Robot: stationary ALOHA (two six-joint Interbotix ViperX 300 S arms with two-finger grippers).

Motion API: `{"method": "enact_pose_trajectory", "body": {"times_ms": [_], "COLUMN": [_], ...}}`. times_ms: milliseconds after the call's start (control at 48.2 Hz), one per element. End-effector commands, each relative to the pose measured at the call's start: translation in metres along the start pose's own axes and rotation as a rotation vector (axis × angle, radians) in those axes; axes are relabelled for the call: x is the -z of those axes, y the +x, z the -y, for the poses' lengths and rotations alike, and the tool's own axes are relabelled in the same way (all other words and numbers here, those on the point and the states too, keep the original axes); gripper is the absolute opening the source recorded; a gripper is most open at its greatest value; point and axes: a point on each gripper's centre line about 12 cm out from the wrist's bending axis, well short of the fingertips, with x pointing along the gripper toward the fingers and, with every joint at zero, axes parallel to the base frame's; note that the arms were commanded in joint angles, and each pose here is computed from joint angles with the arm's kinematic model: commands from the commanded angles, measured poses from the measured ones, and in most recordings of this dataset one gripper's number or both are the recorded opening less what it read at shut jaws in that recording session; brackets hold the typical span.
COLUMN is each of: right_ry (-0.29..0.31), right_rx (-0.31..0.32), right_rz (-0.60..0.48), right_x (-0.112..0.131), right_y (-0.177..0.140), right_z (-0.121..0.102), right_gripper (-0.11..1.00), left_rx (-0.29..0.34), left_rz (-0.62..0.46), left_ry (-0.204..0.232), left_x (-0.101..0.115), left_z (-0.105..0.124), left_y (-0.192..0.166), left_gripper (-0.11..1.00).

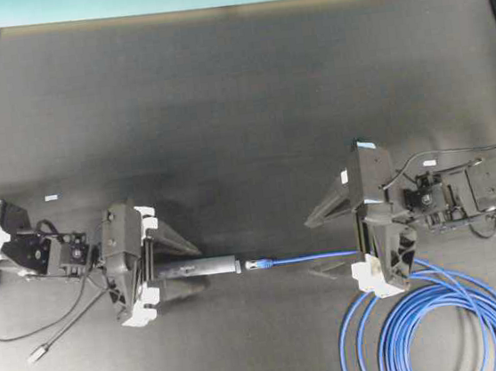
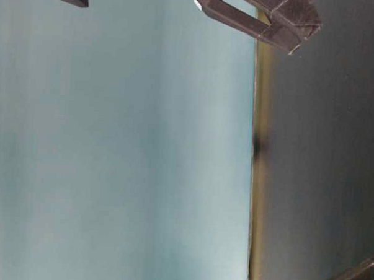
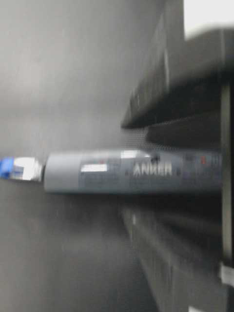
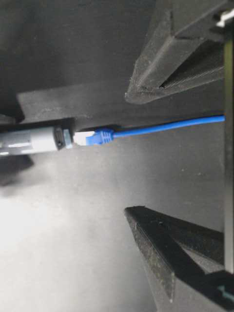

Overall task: Insert the LAN cable into the hub.
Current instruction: 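Grasp the grey hub with left gripper and blue plug with right gripper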

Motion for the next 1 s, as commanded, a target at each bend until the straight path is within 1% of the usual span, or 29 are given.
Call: {"method": "enact_pose_trajectory", "body": {"times_ms": [0, 42, 62, 83, 145, 291, 353, 477, 561, 623, 768, 851, 976], "right_ry": [0.007, 0.007, 0.005, 0.007, 0.002, -0.007, -0.012, -0.042, -0.062, -0.076, -0.098, -0.100, -0.099], "right_rx": [-0.009, -0.008, -0.009, -0.008, -0.007, 0.006, 0.008, 0.002, -0.001, 0.000, -0.001, 0.001, 0.007], "right_rz": [0.026, 0.025, 0.025, 0.025, 0.025, 0.024, 0.023, 0.025, 0.038, 0.038, 0.038, 0.032, 0.004], "right_x": [-0.007, -0.007, -0.007, -0.007, -0.007, -0.007, -0.005, 0.001, 0.004, 0.008, 0.018, 0.022, 0.031], "right_y": [0.000, 0.000, 0.000, 0.000, 0.000, 0.002, 0.005, 0.018, 0.028, 0.037, 0.061, 0.074, 0.090], "right_z": [-0.003, -0.003, -0.003, -0.003, -0.002, 0.003, 0.004, 0.004, 0.005, 0.007, 0.009, 0.010, 0.012], "right_gripper": [0.82, 0.82, 0.82, 0.82, 0.82, 0.82, 0.82, 0.82, 0.82, 0.82, 0.81, 0.80, 0.79], "left_rx": [0.008, 0.013, 0.013, 0.013, 0.015, 0.018, 0.017, 0.006, -0.007, -0.021, -0.045, -0.044, -0.044], "left_rz": [-0.001, -0.002, 0.001, -0.001, 0.007, 0.041, 0.036, 0.016, 0.032, 0.026, -0.040, -0.031, -0.036], "left_ry": [0.019, 0.040, 0.043, 0.048, 0.053, 0.056, 0.058, 0.062, 0.064, 0.065, 0.064, 0.065, 0.056], "left_x": [0.001, 0.001, 0.000, 0.001, -0.002, -0.022, -0.030, -0.047, -0.067, -0.077, -0.083, -0.088, -0.089], "left_z": [0.002, 0.003, 0.004, 0.004, 0.005, 0.007, 0.009, 0.010, 0.009, 0.007, 0.004, 0.005, 0.005], "left_y": [0.000, 0.000, 0.000, 0.000, 0.002, 0.001, -0.001, -0.007, -0.013, -0.016, -0.024, -0.027, -0.027], "left_gripper": [0.46, 0.34, 0.29, 0.27, 0.28, 0.28, 0.28, 0.28, 0.28, 0.28, 0.28, 0.28, 0.28]}}
